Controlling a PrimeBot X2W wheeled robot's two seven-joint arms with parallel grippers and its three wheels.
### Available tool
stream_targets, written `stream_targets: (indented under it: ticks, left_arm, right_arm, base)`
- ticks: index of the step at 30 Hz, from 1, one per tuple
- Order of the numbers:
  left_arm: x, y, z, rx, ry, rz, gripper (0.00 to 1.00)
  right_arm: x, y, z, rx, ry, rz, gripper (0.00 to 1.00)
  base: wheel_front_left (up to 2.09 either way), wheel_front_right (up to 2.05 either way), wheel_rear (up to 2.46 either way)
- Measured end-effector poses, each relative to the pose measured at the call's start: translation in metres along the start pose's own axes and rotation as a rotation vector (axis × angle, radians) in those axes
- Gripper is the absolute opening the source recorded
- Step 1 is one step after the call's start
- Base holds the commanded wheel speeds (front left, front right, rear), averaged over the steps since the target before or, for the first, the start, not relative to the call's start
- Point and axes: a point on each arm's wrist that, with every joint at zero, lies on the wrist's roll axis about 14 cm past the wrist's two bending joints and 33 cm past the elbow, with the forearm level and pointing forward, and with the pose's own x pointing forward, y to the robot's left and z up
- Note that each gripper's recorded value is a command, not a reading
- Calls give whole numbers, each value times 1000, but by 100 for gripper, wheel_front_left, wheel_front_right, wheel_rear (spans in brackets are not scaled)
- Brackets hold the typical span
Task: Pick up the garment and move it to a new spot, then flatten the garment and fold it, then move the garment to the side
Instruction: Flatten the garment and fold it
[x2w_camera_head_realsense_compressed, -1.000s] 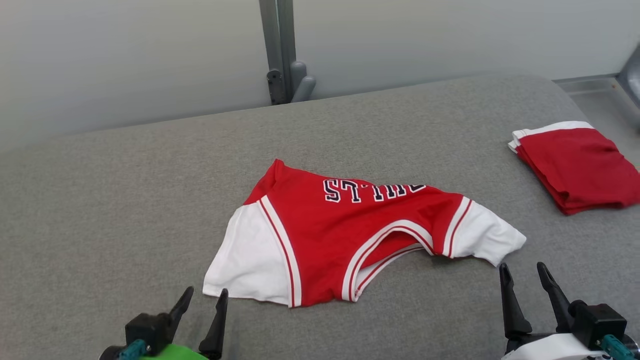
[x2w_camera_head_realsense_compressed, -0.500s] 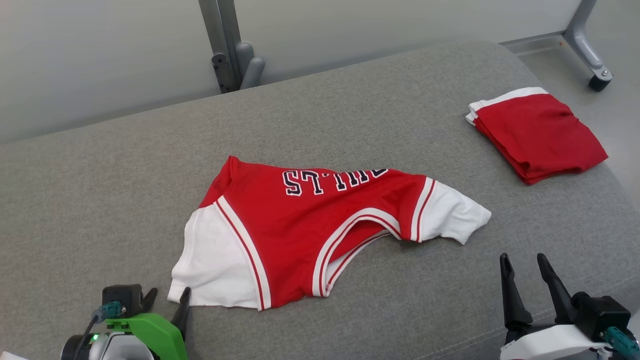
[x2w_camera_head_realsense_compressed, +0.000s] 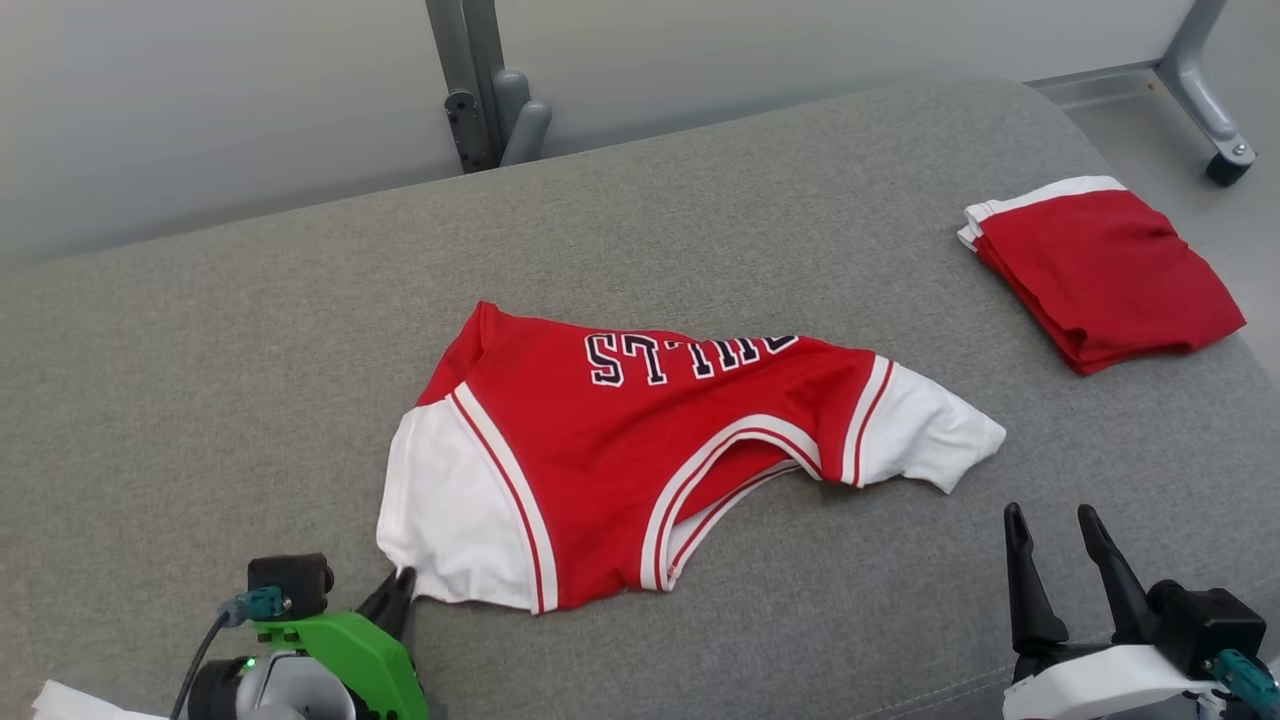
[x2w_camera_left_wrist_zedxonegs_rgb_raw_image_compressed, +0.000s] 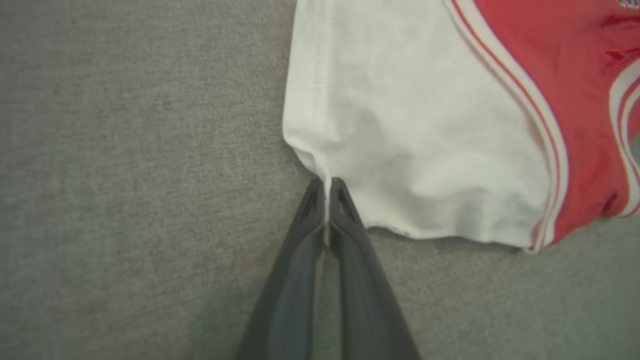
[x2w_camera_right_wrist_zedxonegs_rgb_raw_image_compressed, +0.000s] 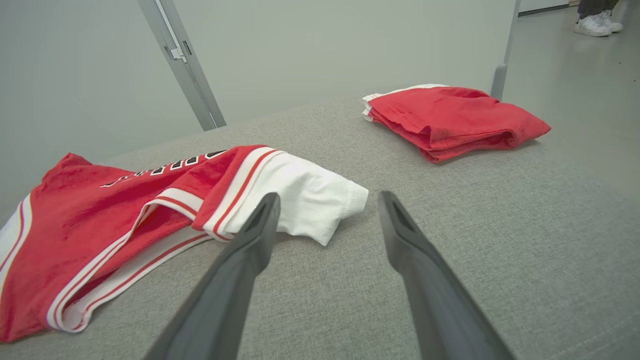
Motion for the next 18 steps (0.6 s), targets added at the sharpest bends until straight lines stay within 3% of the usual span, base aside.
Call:
stream_targets:
  ticks: [2,6,14,18]
  left_arm:
    - [-1,-11,3,-86,-10,-28,0]
    - [-3,-55,40,-379,-90,-170,0]
    - [-24,-111,163,-565,-302,-489,0]
    - [-29,-113,217,-550,-396,-509,0]
  right_arm:
    - [1,2,0,1,1,7,100]
    - [5,6,-1,5,3,19,100]
    - [13,15,-4,17,11,44,100]
    - [15,17,-2,24,5,50,100]
  base:
    - [0,0,0]
    - [0,0,0]
    - [0,0,0]
    - [0,0,0]
